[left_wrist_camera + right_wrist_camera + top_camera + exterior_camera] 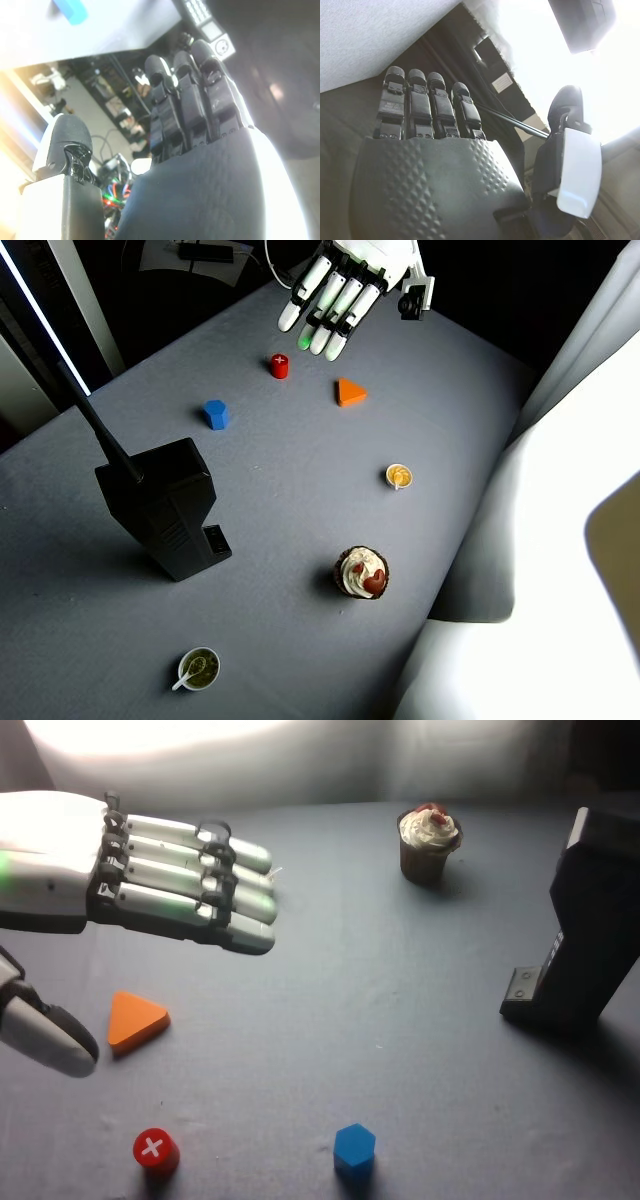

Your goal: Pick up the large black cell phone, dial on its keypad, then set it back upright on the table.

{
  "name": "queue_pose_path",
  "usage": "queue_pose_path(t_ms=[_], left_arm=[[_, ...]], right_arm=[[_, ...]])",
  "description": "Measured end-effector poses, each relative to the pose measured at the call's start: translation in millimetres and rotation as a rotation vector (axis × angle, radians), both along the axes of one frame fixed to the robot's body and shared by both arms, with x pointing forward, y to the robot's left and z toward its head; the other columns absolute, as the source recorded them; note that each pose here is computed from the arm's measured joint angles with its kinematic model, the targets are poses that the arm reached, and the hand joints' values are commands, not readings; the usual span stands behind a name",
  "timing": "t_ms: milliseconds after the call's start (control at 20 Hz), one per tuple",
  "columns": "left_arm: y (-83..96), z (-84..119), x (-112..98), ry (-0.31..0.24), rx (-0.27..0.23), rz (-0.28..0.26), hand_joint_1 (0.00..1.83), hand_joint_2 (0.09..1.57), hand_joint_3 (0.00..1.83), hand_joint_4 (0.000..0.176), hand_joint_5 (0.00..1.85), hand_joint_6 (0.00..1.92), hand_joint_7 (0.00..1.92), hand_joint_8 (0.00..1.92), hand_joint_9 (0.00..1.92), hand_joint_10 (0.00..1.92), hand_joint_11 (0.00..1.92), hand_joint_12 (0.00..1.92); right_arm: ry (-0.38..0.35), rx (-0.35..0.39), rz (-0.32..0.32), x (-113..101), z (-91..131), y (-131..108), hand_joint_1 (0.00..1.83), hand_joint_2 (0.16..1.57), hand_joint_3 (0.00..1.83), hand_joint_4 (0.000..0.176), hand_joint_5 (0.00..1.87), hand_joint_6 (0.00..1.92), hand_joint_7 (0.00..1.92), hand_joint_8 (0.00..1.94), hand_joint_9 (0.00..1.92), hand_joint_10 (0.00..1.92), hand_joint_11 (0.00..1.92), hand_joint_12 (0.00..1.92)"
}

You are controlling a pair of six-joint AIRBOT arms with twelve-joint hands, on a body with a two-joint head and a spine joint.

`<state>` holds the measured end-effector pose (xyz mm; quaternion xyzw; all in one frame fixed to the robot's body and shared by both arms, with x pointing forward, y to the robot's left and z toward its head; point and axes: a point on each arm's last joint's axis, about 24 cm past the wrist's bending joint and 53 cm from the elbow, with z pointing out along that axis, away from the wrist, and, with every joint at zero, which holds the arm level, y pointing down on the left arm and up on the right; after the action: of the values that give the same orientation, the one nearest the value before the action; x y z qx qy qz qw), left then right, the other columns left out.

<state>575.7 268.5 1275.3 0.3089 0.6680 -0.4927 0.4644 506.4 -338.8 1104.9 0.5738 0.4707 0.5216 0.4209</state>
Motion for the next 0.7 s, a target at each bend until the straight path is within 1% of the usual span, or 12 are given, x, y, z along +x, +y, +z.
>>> queue_pose_path(t_ms=[200, 250, 300, 350, 450, 500, 600, 650, 700], left_arm=[[0.3, -2, 0, -0.001, 0.009, 0.002, 0.00, 1.06, 0.00, 0.008, 0.15, 0.00, 0.13, 0.00, 0.10, 0.00, 0.00, 0.13], [0.3, -2, 0, -0.002, 0.009, 0.002, 0.00, 1.06, 0.00, 0.005, 0.15, 0.00, 0.13, 0.00, 0.10, 0.00, 0.00, 0.13], [0.1, -2, 0, -0.004, 0.009, 0.001, 0.00, 1.06, 0.00, 0.005, 0.14, 0.00, 0.12, 0.00, 0.09, 0.00, 0.00, 0.10], [0.1, -1, 0, -0.005, 0.007, 0.001, 0.00, 1.06, 0.00, 0.004, 0.14, 0.00, 0.12, 0.00, 0.10, 0.00, 0.00, 0.11], [-0.9, 3, 1, -0.015, -0.006, 0.002, 0.00, 1.06, 0.00, 0.006, 0.16, 0.00, 0.12, 0.00, 0.10, 0.00, 0.00, 0.14], [-1.3, 5, 1, -0.021, -0.012, 0.002, 0.00, 1.06, 0.00, 0.007, 0.15, 0.00, 0.11, 0.00, 0.09, 0.00, 0.00, 0.11], [-1.8, 7, 2, -0.021, -0.019, 0.004, 0.00, 1.08, 0.00, 0.003, 0.14, 0.00, 0.10, 0.00, 0.07, 0.00, 0.00, 0.07], [-1.9, 6, 2, -0.019, -0.018, 0.004, 0.00, 1.08, 0.01, 0.000, 0.14, 0.00, 0.09, 0.00, 0.06, 0.00, 0.00, 0.07], [-1.5, 6, 3, -0.017, -0.016, 0.009, 0.00, 1.08, 0.00, 0.001, 0.15, 0.00, 0.12, 0.00, 0.08, 0.00, 0.00, 0.11]], right_arm=[[0.000, 0.000, -0.001, 0, 0, 0, 0.24, 0.85, 0.00, 0.000, 0.03, 0.00, 0.05, 0.00, 0.07, 0.00, 0.00, 0.34], [0.000, 0.000, 0.000, 0, 0, 0, 0.25, 0.85, 0.00, 0.000, 0.04, 0.00, 0.06, 0.00, 0.08, 0.00, 0.00, 0.38], [0.000, 0.000, 0.000, 0, 0, 0, 0.26, 0.85, 0.00, 0.000, 0.03, 0.00, 0.07, 0.00, 0.09, 0.00, 0.00, 0.38], [0.000, -0.004, 0.000, 0, 0, 0, 0.26, 0.85, 0.00, 0.000, 0.03, 0.00, 0.06, 0.00, 0.08, 0.00, 0.00, 0.38], [-0.001, -0.024, 0.007, 1, 0, 2, 0.31, 0.86, 0.00, 0.000, 0.06, 0.01, 0.09, 0.01, 0.10, 0.00, 0.00, 0.44], [-0.016, -0.014, 0.015, 4, 3, 5, 0.31, 0.87, 0.00, 0.000, 0.05, 0.00, 0.08, 0.00, 0.09, 0.00, 0.00, 0.44], [-0.039, -0.006, 0.027, 9, 8, 9, 0.35, 0.88, 0.01, 0.000, 0.03, 0.00, 0.07, 0.00, 0.08, 0.00, 0.00, 0.42], [-0.053, -0.002, 0.035, 12, 11, 11, 0.40, 0.88, 0.00, 0.000, 0.03, 0.00, 0.07, 0.00, 0.07, 0.00, 0.00, 0.38], [-0.061, -0.001, 0.042, 15, 12, 13, 0.41, 0.89, 0.01, 0.000, 0.02, 0.00, 0.05, 0.00, 0.05, 0.00, 0.00, 0.36]])
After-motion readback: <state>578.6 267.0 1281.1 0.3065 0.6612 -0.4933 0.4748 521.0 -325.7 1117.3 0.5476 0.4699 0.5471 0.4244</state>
